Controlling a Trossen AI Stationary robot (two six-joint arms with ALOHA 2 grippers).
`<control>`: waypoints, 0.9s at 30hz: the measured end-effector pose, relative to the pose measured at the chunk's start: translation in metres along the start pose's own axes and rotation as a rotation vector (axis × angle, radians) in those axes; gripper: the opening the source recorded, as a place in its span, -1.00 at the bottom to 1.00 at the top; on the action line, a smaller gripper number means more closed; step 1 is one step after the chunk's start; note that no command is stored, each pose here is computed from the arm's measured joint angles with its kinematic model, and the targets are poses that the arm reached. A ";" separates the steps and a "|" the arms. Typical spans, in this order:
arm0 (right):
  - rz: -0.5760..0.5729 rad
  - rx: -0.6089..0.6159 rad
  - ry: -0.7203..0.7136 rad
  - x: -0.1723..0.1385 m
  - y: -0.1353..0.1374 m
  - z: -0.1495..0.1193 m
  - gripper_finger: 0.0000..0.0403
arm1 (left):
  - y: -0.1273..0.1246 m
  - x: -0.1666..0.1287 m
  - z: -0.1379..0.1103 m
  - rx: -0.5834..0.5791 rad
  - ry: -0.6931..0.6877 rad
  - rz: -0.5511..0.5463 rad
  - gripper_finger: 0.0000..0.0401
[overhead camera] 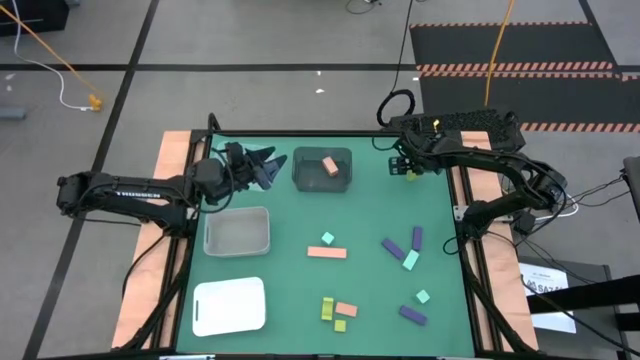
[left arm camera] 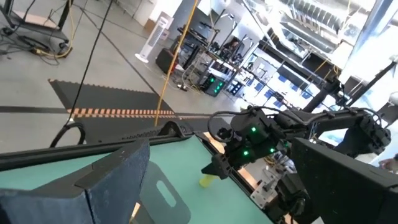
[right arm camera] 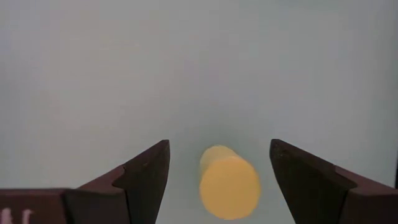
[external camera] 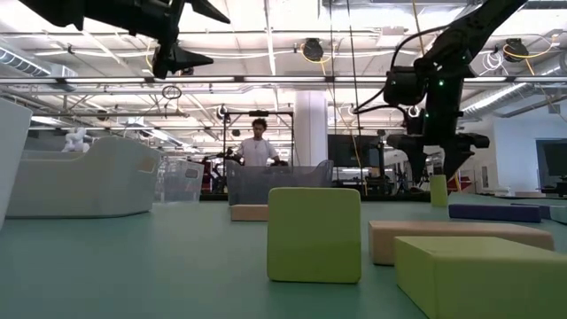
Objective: Sort & place blocks by color
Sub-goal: Put the top right green block into the transparent bin
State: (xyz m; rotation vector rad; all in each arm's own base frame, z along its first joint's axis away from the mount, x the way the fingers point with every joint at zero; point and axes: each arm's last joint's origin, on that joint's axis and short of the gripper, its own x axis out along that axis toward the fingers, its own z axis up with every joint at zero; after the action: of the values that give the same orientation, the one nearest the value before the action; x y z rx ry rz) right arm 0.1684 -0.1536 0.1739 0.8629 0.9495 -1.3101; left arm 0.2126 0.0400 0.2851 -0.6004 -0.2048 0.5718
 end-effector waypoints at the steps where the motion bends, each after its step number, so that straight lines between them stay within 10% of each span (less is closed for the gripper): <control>1: -0.004 -0.001 0.001 0.000 0.000 0.000 0.31 | 0.000 0.000 0.000 -0.004 0.000 0.000 0.95; 20: 0.110 0.086 -0.023 0.032 -0.007 -0.028 -0.45 | 0.000 0.000 0.000 -0.133 -0.006 0.005 0.95; 27: 0.471 0.098 -0.153 0.008 0.018 -0.018 -0.45 | -0.001 0.000 0.002 -0.145 -0.020 -0.007 0.95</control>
State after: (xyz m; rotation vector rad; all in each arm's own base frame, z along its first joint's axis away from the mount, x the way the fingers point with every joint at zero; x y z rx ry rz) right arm 0.1855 -0.1389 0.1598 0.9763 0.5218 -1.0016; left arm 0.2125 0.0401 0.2872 -0.7339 -0.2690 0.5592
